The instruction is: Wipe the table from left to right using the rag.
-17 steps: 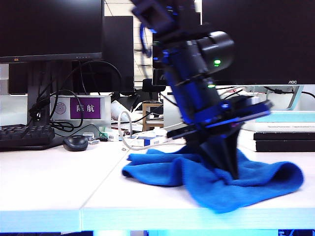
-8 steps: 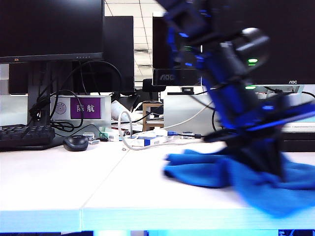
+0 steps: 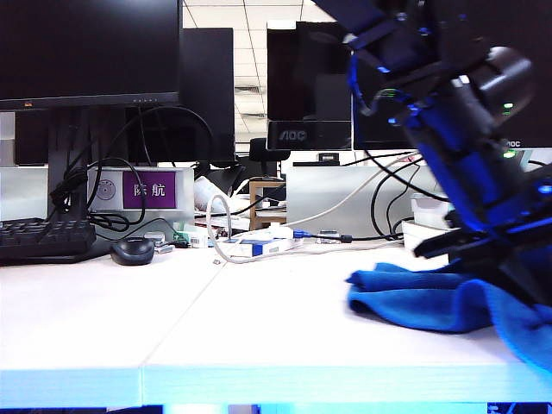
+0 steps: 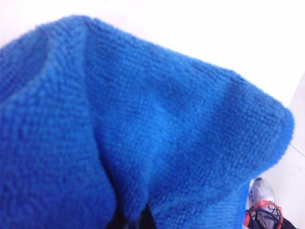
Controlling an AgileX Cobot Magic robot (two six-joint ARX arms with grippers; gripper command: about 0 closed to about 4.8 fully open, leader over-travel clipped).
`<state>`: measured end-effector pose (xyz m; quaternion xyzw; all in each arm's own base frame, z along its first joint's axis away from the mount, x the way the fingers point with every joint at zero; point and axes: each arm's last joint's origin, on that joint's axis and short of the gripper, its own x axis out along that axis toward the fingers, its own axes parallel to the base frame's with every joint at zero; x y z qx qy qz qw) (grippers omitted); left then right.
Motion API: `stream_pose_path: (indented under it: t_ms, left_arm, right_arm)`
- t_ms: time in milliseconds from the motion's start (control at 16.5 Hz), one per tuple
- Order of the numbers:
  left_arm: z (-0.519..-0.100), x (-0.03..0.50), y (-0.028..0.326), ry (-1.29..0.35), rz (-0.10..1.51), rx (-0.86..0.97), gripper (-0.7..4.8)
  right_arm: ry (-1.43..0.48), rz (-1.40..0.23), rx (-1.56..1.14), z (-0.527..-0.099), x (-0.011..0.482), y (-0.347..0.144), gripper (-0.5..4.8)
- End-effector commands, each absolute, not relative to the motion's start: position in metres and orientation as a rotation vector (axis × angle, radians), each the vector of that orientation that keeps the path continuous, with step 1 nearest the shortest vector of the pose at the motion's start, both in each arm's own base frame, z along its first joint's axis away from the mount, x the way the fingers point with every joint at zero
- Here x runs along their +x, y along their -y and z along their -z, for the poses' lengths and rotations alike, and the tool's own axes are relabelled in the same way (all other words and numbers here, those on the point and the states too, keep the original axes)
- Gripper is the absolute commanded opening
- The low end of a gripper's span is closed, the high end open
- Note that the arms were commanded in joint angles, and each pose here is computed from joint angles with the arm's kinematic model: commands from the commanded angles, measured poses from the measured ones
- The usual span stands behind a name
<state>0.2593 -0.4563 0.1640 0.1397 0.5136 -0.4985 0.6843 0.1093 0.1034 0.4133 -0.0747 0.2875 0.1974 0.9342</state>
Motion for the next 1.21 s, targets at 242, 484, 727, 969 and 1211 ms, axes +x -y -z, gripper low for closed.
stream_pose_path:
  t_ms: [242,484,727,969,1211]
  left_arm:
    - [-0.148,0.252,0.469,-1.182,1.111,0.244,-0.05]
    - [-0.143,0.249,0.477,-1.161,1.136,0.191,-0.05]
    - [-0.146,0.249,0.484,-1.12,1.149,0.127,-0.05]
    - [-0.15,0.251,0.489,-1.088,1.167,0.056,-0.05]
    - [-0.155,0.253,0.493,-1.052,1.191,-0.004,-0.05]
  right_arm:
    - [-0.569,-0.412,-0.134,-0.416,0.109,-0.103,-0.01]
    - [-0.571,-0.419,-0.132,-0.416,0.109,-0.103,-0.01]
    - [-0.576,-0.434,-0.129,-0.416,0.108,-0.104,-0.01]
    - [-0.576,-0.434,-0.129,-0.416,0.108,-0.104,-0.01]
    - [-0.576,-0.433,-0.129,-0.416,0.108,-0.104,-0.01]
